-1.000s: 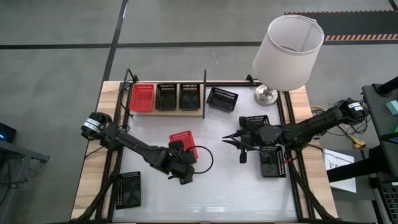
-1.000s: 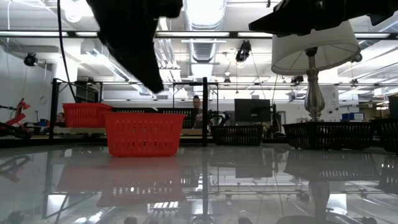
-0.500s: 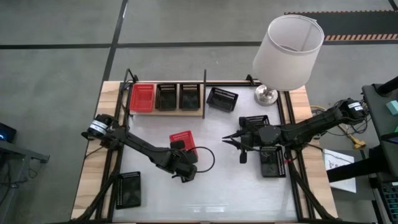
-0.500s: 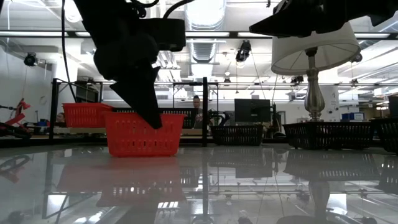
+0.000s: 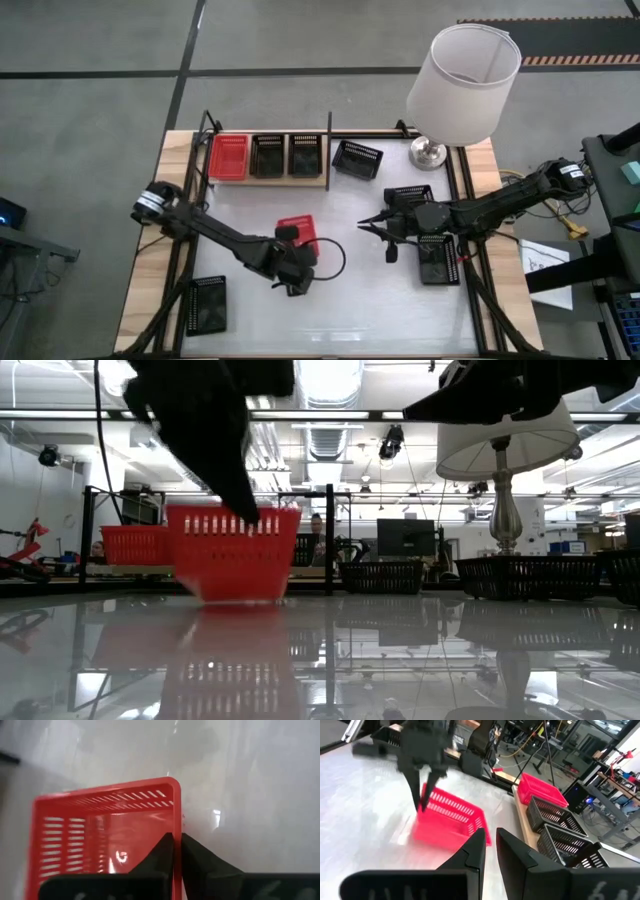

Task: Stack baskets on shelf by color
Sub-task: Stack the red basket on top of the red basket on the shelf

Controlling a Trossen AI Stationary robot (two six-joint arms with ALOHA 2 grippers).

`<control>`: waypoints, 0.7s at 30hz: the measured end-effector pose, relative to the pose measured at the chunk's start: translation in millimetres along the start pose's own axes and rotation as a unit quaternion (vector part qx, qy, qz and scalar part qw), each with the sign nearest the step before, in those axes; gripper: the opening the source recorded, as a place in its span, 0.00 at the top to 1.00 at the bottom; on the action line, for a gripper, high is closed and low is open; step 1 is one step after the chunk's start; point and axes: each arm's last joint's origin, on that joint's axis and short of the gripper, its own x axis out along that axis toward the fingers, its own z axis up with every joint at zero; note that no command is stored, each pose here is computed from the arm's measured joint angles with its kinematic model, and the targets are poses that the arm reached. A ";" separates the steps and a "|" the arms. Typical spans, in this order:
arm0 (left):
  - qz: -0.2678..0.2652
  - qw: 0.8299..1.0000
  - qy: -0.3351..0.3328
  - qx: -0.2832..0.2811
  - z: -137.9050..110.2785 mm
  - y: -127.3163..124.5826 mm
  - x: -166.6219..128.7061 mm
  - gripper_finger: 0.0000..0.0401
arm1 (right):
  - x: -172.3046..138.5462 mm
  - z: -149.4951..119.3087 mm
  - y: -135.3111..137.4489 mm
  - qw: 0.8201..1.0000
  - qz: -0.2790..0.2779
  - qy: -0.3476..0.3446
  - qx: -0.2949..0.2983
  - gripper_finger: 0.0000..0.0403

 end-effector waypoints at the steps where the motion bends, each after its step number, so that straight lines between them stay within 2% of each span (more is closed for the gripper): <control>1: -0.003 1.000 -0.004 0.014 2.0 -0.4 -6.1 0.99 | 0.0 -0.4 0.2 1.000 0.001 0.002 -0.001 0.90; 7: -0.001 0.992 -0.003 0.123 5.3 7.1 -43.8 1.00 | 0.0 -1.3 0.5 1.000 0.002 0.007 -0.002 0.90; 12: 0.010 0.978 0.005 0.209 -5.3 30.8 -82.1 1.00 | 0.0 -1.3 0.5 1.000 0.003 0.007 -0.002 0.90; 18: 0.076 0.970 0.011 0.232 -25.9 83.5 -131.3 1.00 | 0.0 -1.3 0.5 1.000 0.003 0.007 -0.003 0.90; 21: 0.098 0.973 -0.004 0.210 -35.8 111.2 -151.0 1.00 | 0.0 -1.2 0.5 1.000 0.003 0.006 -0.006 0.90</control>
